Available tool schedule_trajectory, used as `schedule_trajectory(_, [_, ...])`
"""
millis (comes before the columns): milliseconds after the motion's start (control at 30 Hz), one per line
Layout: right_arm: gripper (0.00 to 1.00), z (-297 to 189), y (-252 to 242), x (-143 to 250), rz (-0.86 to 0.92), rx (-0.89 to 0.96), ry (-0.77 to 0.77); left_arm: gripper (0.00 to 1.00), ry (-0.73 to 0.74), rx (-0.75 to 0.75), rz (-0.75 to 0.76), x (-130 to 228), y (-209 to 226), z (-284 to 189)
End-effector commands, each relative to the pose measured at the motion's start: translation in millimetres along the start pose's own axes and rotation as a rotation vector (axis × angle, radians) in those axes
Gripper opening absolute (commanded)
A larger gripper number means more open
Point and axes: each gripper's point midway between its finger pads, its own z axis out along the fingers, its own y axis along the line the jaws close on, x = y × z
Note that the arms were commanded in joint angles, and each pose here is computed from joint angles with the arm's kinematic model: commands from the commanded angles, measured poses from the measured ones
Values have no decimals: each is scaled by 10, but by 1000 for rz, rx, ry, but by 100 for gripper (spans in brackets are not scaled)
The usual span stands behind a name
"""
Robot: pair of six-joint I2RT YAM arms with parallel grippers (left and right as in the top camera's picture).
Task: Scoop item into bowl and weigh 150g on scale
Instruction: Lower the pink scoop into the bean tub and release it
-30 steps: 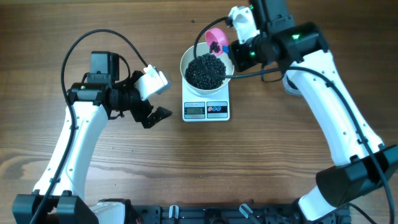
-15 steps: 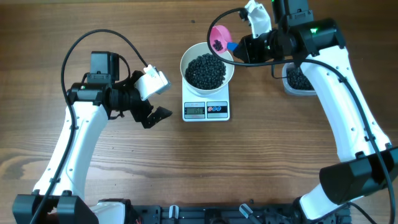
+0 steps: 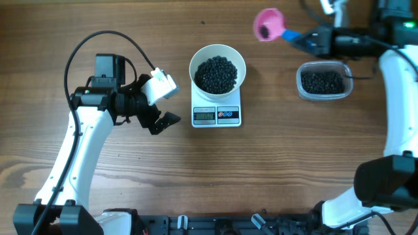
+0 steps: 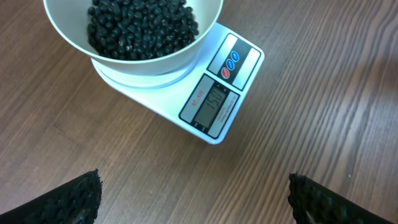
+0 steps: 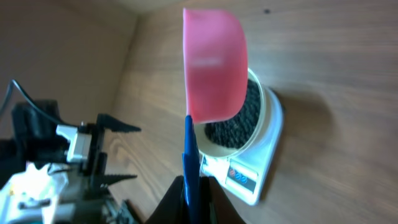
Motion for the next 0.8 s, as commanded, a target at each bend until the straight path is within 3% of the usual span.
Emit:
schedule_trajectory(0, [4, -432, -266, 80, 17, 45, -41, 100, -24, 3, 20, -37, -25, -37])
schedule_trajectory(167, [4, -1069, -1111, 505, 189, 430, 29, 100, -24, 3, 20, -37, -25, -37])
schedule_trajectory(300, [4, -1278, -1578, 772, 272, 769, 148, 100, -24, 3, 20, -37, -25, -37])
schedule_trajectory(433, [4, -962, -1660, 728, 184, 909, 214, 100, -24, 2, 20, -37, -25, -37])
schedule_trajectory(600, [4, -886, -1569, 571, 31, 1308, 253, 100, -24, 3, 20, -37, -25, -37])
schedule_trajectory(667, [4, -870, -1544, 557, 23, 1325, 247, 100, -24, 2, 20, -37, -25, -37])
schedule_trajectory(767, [4, -614, -1470, 580, 88, 1154, 211, 100, -24, 3, 20, -38, -26, -36])
